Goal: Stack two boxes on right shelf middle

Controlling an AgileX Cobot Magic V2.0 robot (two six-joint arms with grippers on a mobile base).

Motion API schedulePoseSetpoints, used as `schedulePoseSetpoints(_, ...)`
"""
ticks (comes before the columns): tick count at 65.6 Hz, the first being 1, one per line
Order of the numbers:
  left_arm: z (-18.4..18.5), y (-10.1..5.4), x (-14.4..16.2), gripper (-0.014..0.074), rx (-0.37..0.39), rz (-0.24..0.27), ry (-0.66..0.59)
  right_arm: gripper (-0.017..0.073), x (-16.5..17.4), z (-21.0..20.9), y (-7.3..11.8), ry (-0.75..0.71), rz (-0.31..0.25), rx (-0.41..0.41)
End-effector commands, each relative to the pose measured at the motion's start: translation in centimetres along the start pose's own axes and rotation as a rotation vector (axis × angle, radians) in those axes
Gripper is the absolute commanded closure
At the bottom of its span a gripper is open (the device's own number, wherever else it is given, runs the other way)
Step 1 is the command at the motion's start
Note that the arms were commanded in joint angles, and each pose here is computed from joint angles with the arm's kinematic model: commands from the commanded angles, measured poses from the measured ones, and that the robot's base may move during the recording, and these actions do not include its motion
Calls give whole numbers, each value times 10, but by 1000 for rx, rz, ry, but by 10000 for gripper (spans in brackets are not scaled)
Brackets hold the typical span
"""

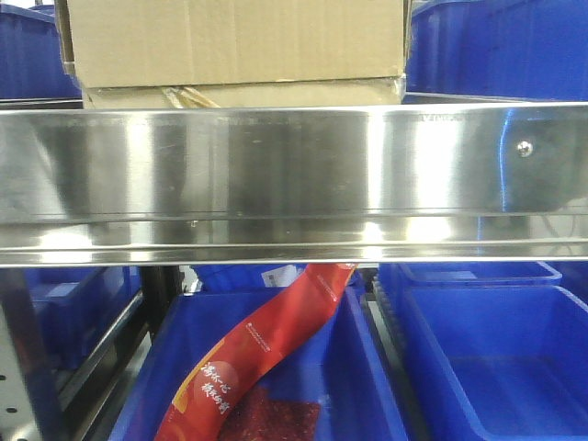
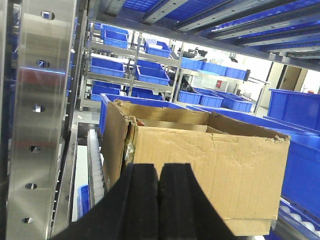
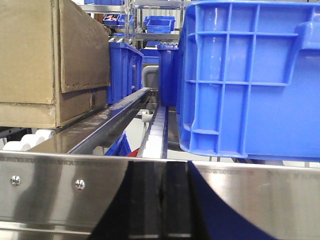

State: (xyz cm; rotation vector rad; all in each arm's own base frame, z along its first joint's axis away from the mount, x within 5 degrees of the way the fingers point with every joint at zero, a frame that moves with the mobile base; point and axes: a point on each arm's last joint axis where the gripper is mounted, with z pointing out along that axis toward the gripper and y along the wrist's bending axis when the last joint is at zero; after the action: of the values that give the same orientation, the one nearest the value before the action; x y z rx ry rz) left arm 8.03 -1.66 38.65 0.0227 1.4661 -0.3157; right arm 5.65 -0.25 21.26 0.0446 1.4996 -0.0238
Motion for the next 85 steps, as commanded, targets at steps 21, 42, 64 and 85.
schedulePoseSetpoints(21,0,0,8,704,13,-16,-17,721,-1,0,0,-17,4,8)
schedulePoseSetpoints(42,-29,24,100,704,-99,134,-45,721,-1,0,-1,-24,4,8)
schedulePoseSetpoints(64,-46,40,167,704,-189,160,28,721,-1,0,-1,-24,4,8)
schedulePoseSetpoints(85,-46,41,171,704,-194,198,73,721,-1,0,-1,-24,4,8)
